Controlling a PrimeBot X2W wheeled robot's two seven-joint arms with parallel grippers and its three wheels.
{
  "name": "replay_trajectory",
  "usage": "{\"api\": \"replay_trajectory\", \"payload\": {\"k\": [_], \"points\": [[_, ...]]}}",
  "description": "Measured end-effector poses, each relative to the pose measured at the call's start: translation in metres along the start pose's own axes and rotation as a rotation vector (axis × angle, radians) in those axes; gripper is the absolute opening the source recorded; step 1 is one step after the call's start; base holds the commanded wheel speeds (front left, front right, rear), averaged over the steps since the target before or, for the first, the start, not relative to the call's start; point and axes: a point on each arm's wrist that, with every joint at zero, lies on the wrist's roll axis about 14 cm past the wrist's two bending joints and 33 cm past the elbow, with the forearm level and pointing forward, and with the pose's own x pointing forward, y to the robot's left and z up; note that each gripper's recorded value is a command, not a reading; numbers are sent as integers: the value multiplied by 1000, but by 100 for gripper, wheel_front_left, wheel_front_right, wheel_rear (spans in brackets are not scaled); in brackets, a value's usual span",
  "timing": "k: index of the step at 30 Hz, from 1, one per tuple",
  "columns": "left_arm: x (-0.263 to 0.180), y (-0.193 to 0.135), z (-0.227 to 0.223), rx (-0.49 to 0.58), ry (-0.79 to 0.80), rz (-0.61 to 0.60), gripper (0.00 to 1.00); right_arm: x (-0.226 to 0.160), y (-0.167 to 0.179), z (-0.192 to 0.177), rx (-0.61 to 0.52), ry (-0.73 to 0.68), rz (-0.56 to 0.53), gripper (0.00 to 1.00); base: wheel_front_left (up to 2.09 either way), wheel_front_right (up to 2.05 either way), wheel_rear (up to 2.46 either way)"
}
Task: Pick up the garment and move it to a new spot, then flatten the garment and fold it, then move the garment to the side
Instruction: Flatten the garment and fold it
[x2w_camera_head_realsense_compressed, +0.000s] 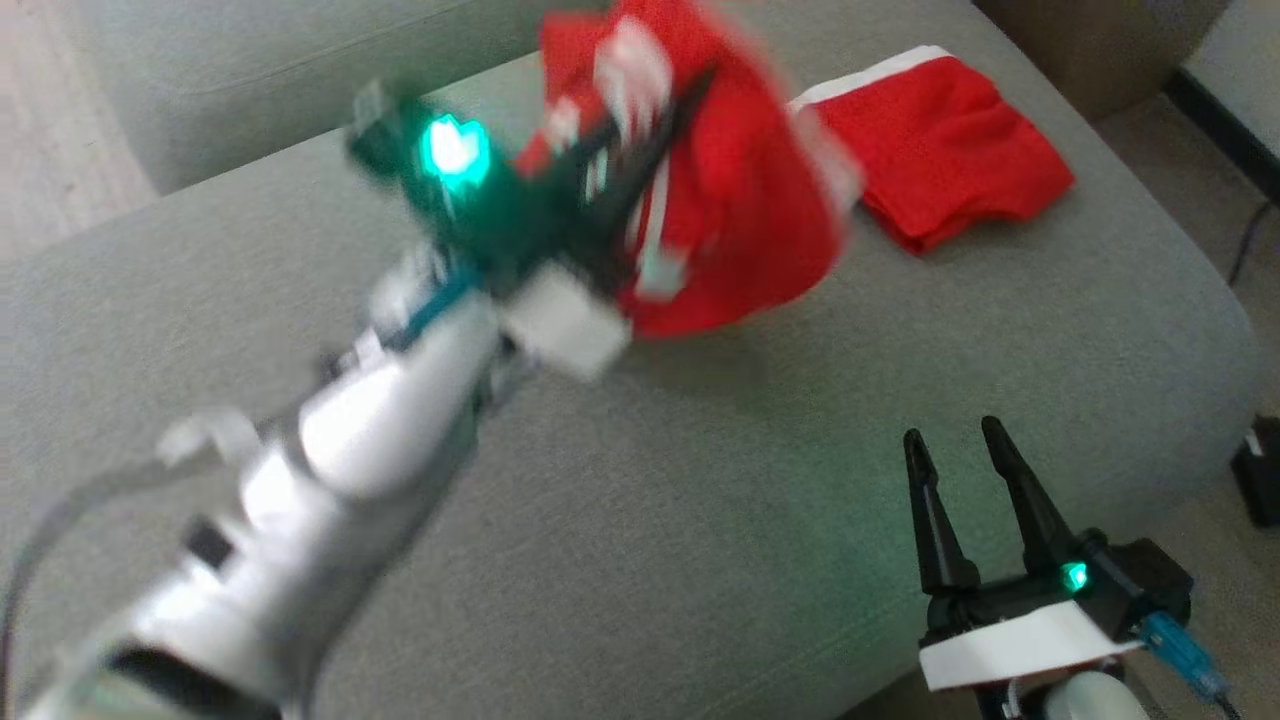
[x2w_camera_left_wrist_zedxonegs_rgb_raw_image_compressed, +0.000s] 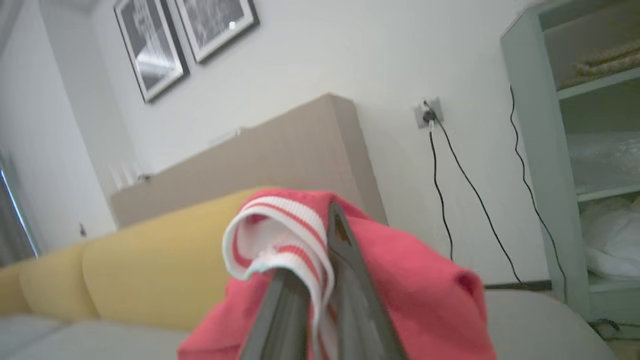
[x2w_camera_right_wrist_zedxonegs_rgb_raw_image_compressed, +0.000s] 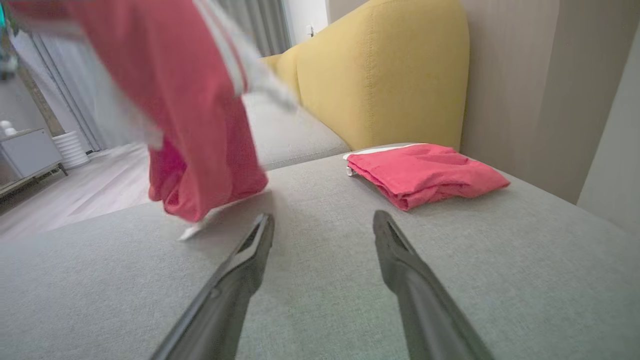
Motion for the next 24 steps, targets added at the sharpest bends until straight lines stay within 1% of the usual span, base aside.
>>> {"api": "replay_trajectory", "payload": {"k": [3, 6, 8, 9, 11, 12, 14, 15, 18, 20, 22, 24], "points": [[23, 29, 66, 104, -144, -4, 0, 7, 9, 1, 2, -4, 33, 100, 0, 0, 0], [30, 56, 130, 189, -264, 20, 0, 15, 19, 3, 4, -13, 69, 100, 0, 0, 0], [24, 73, 150, 214, -288, 52, 0, 20, 27, 3, 7, -14, 99, 100, 0, 0, 0], [17, 83, 150, 209, -280, 80, 0, 22, 32, 3, 9, -14, 116, 100, 0, 0, 0], [-5, 104, 129, 169, -218, 152, 0, 27, 41, 2, 8, -12, 148, 100, 0, 0, 0], [-21, 112, 107, 130, -161, 192, 0, 29, 46, 1, 8, -12, 162, 100, 0, 0, 0], [-65, 117, 46, 23, -14, 276, 0, 35, 53, 1, 9, -12, 189, 100, 0, 0, 0], [-91, 114, 12, -40, 69, 325, 0, 38, 56, 1, 5, -11, 200, 100, 0, 0, 0], [-184, 78, -84, -254, 329, 463, 0, 46, 66, -1, -9, -7, 232, 100, 0, 0, 0], [-239, 46, -128, -354, 480, 530, 0, 51, 72, -6, -19, 7, 253, 100, 0, 0, 0], [-276, 28, -148, -412, 562, 601, 0, 55, 80, -11, -29, 21, 277, 100, 0, 0, 0], [-291, 26, -150, -427, 572, 649, 0, 59, 84, -15, -34, 31, 291, 100, 0, 0, 0]]}}
